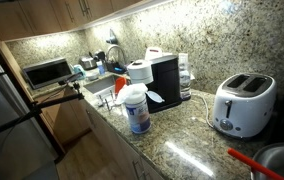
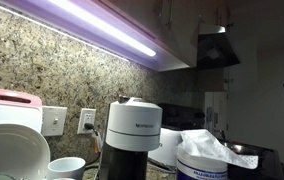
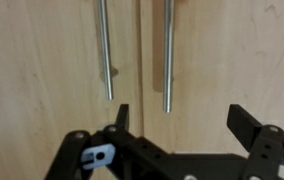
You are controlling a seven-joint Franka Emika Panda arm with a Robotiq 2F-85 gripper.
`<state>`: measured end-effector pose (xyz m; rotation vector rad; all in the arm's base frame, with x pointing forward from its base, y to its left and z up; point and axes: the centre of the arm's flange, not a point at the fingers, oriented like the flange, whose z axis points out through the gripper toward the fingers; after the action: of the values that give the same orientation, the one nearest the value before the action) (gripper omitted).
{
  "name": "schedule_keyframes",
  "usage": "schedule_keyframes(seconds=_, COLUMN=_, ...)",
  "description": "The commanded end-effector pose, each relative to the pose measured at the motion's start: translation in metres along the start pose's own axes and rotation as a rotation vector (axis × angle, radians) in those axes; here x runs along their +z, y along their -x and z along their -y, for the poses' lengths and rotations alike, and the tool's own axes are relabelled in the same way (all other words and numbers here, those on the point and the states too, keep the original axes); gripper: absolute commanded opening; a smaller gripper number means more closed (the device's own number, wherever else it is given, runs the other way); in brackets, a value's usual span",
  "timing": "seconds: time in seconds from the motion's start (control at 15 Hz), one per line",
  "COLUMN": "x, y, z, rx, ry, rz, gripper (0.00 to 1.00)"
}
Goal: Open the top right door of the cabinet.
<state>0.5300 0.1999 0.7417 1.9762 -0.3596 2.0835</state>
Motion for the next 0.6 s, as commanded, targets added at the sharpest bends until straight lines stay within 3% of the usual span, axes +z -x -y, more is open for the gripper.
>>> schedule_keyframes(seconds=0.0, x=0.002, y=0.0, z=-0.01, rx=0.013, ry=0.003, rz=-0.017, gripper=1.0)
schedule_keyframes(seconds=0.53, x=0.001, y=0.002, z=-0.016, rx=0.031, ry=-0.003, rz=-0.02, gripper=1.0)
